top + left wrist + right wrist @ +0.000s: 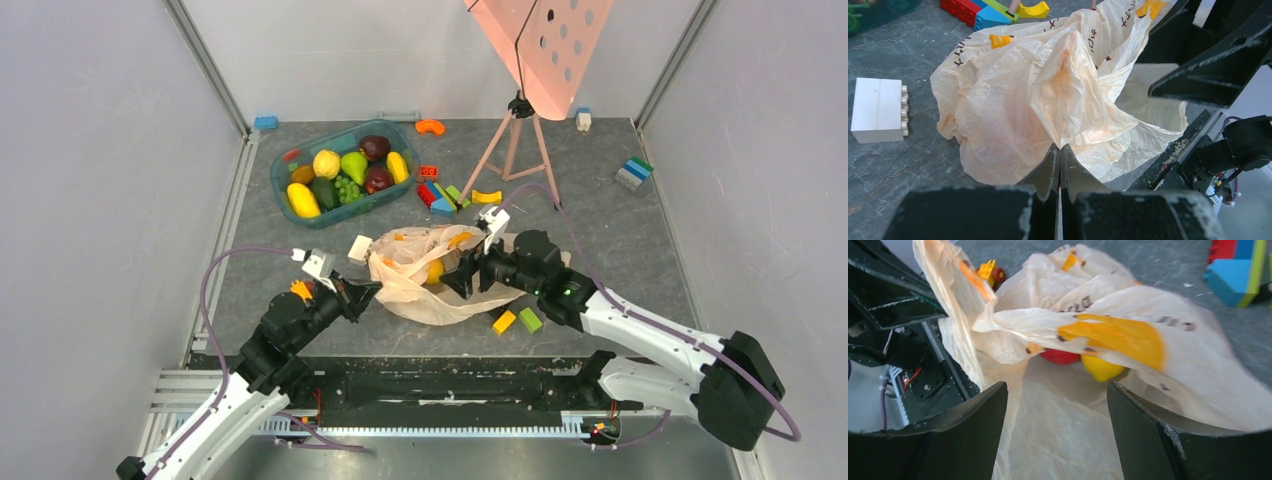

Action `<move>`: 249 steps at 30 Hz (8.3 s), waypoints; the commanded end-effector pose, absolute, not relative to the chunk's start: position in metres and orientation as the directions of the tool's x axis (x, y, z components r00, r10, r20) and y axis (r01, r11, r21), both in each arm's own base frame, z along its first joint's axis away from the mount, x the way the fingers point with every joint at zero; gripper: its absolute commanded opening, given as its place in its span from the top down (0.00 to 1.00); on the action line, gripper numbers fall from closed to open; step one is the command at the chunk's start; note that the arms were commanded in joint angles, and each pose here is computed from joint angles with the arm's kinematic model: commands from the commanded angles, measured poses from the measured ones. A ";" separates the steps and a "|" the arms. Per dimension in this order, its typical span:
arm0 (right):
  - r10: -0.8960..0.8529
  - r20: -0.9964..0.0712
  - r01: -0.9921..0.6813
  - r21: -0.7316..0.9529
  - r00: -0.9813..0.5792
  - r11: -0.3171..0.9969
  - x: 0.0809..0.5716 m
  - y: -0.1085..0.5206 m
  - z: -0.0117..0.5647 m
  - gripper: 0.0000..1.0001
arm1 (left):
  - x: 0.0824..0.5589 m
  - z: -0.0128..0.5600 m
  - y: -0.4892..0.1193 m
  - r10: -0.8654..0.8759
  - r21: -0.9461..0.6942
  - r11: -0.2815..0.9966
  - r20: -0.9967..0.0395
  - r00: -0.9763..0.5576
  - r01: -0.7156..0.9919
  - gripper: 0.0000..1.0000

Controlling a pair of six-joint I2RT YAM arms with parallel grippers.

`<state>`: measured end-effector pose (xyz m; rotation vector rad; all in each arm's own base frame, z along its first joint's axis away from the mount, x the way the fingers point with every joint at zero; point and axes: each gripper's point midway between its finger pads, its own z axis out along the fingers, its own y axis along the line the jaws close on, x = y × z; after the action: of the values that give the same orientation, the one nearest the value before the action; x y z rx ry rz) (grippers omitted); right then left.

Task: Take the fake fruits out of the plastic bag

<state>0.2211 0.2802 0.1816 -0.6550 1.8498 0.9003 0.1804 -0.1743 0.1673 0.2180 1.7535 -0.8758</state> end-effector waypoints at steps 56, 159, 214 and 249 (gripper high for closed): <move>0.018 -0.952 -0.683 0.232 -0.305 0.693 0.163 0.300 0.218 0.64 | 0.138 0.290 -0.188 -0.384 -0.662 0.511 -0.746 -0.544 0.548 0.11; -0.103 -0.982 -0.944 0.123 -0.161 0.305 0.030 0.459 0.186 0.94 | 0.237 0.282 -0.268 0.153 0.003 0.734 -0.975 -0.161 0.679 0.98; 0.016 -0.970 -0.642 0.173 -0.242 0.747 0.245 0.417 0.105 0.20 | 0.224 0.225 -0.207 0.105 -0.059 0.862 -0.951 -0.291 0.503 0.98; 0.039 -0.984 -0.778 0.160 -0.172 0.607 0.272 0.466 0.102 0.14 | 0.240 0.187 -0.166 0.209 0.091 0.954 -0.886 -0.414 0.287 0.98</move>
<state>0.2612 0.4510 0.0830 -0.6387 1.6547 0.7758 0.2352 -0.1702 0.1802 0.3903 1.9968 -0.1314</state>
